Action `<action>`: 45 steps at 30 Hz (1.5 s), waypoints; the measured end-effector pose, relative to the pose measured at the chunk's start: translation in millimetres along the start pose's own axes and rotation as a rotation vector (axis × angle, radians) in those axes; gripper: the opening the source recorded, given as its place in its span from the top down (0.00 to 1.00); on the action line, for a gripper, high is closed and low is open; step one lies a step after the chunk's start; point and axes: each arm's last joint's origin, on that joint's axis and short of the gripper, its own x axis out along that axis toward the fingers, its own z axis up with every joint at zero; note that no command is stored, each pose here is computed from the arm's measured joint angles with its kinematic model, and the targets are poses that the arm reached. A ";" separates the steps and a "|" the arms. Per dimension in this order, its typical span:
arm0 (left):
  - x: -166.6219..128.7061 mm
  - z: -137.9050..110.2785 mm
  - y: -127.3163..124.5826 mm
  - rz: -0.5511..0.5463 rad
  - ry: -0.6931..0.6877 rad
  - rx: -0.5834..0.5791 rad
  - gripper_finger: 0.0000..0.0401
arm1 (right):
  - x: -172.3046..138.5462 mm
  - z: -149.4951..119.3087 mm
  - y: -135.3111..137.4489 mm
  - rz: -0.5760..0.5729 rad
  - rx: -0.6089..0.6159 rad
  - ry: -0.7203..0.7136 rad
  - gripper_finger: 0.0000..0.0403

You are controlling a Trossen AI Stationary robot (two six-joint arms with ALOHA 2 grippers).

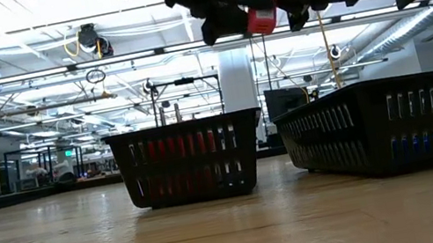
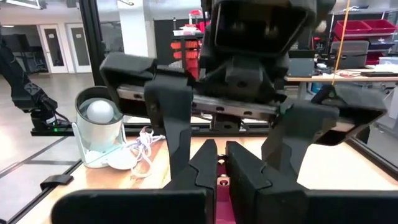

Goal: Pick & Place Office items
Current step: Put the pink charger adapter into the left black basket

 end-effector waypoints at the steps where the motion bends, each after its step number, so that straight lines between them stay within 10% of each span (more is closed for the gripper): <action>1: -0.5 0.7 0.5 0.000 -0.005 0.004 0.43 | 0.0 0.1 0.0 -0.001 0.000 -0.001 0.98; 39: -7.6 3.2 1.1 -0.005 -0.002 0.008 0.43 | 0.0 -1.4 0.1 0.003 -0.002 0.015 0.98; 45: -7.6 0.8 1.0 -0.005 0.023 0.029 0.62 | 0.0 -2.0 -0.1 -0.002 0.000 0.020 0.98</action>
